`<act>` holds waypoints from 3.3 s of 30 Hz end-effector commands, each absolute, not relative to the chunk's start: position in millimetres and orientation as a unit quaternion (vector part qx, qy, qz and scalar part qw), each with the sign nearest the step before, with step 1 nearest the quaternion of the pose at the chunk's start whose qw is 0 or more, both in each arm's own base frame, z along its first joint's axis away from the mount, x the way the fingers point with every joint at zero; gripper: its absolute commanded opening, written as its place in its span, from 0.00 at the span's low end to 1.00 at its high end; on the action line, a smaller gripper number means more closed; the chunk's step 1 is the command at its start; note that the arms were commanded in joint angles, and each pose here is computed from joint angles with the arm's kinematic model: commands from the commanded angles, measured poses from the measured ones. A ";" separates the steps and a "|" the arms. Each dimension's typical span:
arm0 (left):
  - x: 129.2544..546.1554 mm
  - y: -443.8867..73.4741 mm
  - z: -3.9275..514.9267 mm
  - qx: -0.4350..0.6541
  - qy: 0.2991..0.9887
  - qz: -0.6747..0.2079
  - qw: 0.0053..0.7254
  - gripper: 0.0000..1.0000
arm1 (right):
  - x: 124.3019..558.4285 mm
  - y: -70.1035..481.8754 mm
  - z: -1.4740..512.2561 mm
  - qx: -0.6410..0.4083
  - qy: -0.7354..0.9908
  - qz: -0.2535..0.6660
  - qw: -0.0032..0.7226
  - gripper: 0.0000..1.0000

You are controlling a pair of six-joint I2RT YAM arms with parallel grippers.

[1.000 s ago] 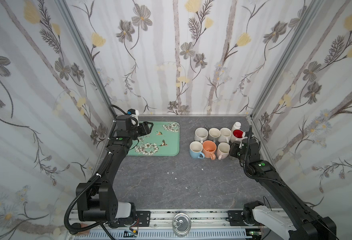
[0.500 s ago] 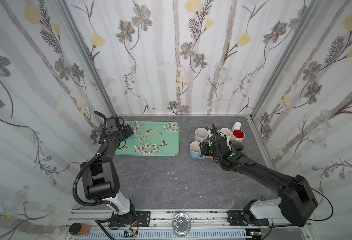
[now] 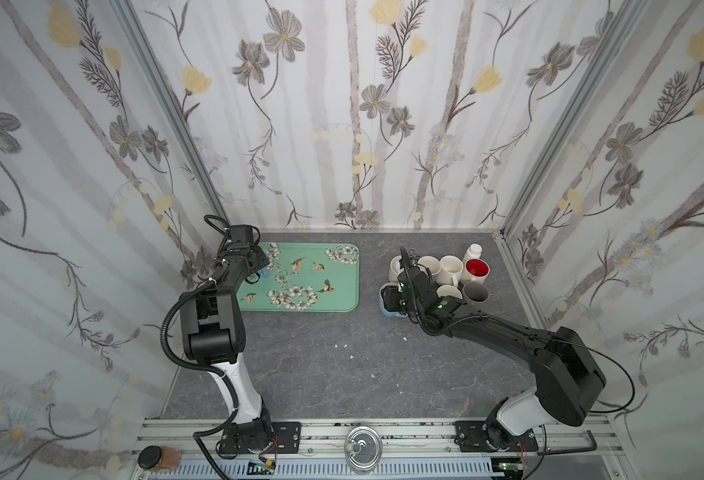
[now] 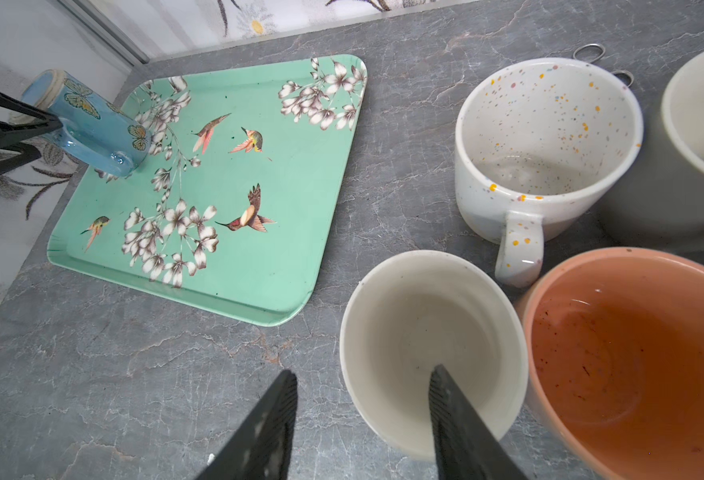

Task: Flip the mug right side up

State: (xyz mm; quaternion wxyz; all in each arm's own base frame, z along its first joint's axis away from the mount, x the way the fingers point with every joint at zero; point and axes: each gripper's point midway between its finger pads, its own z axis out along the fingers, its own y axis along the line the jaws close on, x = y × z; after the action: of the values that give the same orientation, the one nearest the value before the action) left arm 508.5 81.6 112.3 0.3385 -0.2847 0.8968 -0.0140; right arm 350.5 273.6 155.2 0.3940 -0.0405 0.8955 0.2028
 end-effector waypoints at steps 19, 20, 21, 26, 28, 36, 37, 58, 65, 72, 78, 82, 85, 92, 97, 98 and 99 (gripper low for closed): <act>504.4 76.2 75.6 -0.298 0.910 0.000 0.290 0.16 | 352.6 272.4 157.0 -0.053 0.890 0.197 0.408 0.52; 502.6 73.6 76.0 -0.296 0.910 -0.002 0.290 0.14 | 351.8 272.5 157.9 -0.052 0.890 0.199 0.408 0.52; 500.0 70.5 76.1 -0.294 0.911 -0.006 0.289 0.11 | 351.1 272.0 158.3 -0.051 0.889 0.201 0.408 0.52; 487.6 39.2 79.0 -0.270 0.919 -0.034 0.286 0.07 | 345.9 269.7 163.7 -0.044 0.885 0.214 0.410 0.52; 481.9 15.6 79.5 -0.251 0.925 -0.053 0.282 0.06 | 343.1 267.2 165.0 -0.039 0.884 0.218 0.412 0.52; 450.0 -83.7 79.9 -0.167 0.942 -0.102 0.272 0.01 | 329.4 264.8 166.0 -0.027 0.879 0.243 0.409 0.52; 445.4 -94.2 80.1 -0.160 0.943 -0.108 0.272 0.01 | 327.8 264.5 165.5 -0.027 0.879 0.244 0.409 0.52; 429.7 -117.2 80.4 -0.124 0.952 -0.064 0.271 0.36 | 293.3 335.3 152.8 -0.096 0.884 0.272 0.368 0.52; 431.1 -120.1 69.6 -0.117 0.957 -0.063 0.260 0.14 | 288.7 339.3 152.8 -0.103 0.885 0.265 0.368 0.52; 435.3 -124.4 94.2 -0.097 0.950 -0.069 0.288 0.00 | 289.8 337.0 154.8 -0.096 0.883 0.266 0.375 0.52; 438.6 -140.2 138.5 -0.056 0.934 -0.121 0.333 0.00 | 291.0 336.9 162.5 -0.091 0.877 0.273 0.385 0.52; 436.0 -147.3 171.4 -0.046 0.909 -0.162 0.380 0.00 | 291.0 331.2 170.9 -0.083 0.870 0.276 0.399 0.52; 431.4 -150.7 196.5 -0.040 0.887 -0.193 0.417 0.00 | 290.7 325.1 179.3 -0.076 0.863 0.279 0.413 0.52; 411.9 -158.9 258.7 -0.017 0.819 -0.282 0.499 0.00 | 288.3 317.1 207.8 -0.067 0.831 0.315 0.453 0.52; 389.0 -160.8 306.8 0.001 0.756 -0.344 0.557 0.00 | 289.1 312.9 233.7 -0.065 0.802 0.357 0.475 0.53; 385.4 -161.1 313.9 0.004 0.745 -0.355 0.565 0.00 | 289.1 313.0 238.4 -0.065 0.795 0.368 0.477 0.54; 381.9 -160.9 321.7 0.005 0.734 -0.367 0.572 0.00 | 289.7 314.3 245.1 -0.066 0.787 0.383 0.479 0.54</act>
State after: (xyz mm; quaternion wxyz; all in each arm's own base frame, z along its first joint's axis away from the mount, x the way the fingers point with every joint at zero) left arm 381.4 -150.5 251.4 0.4832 -0.0293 0.8218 -0.3007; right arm 289.0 305.7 217.1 0.4588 -0.0609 0.8217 0.3326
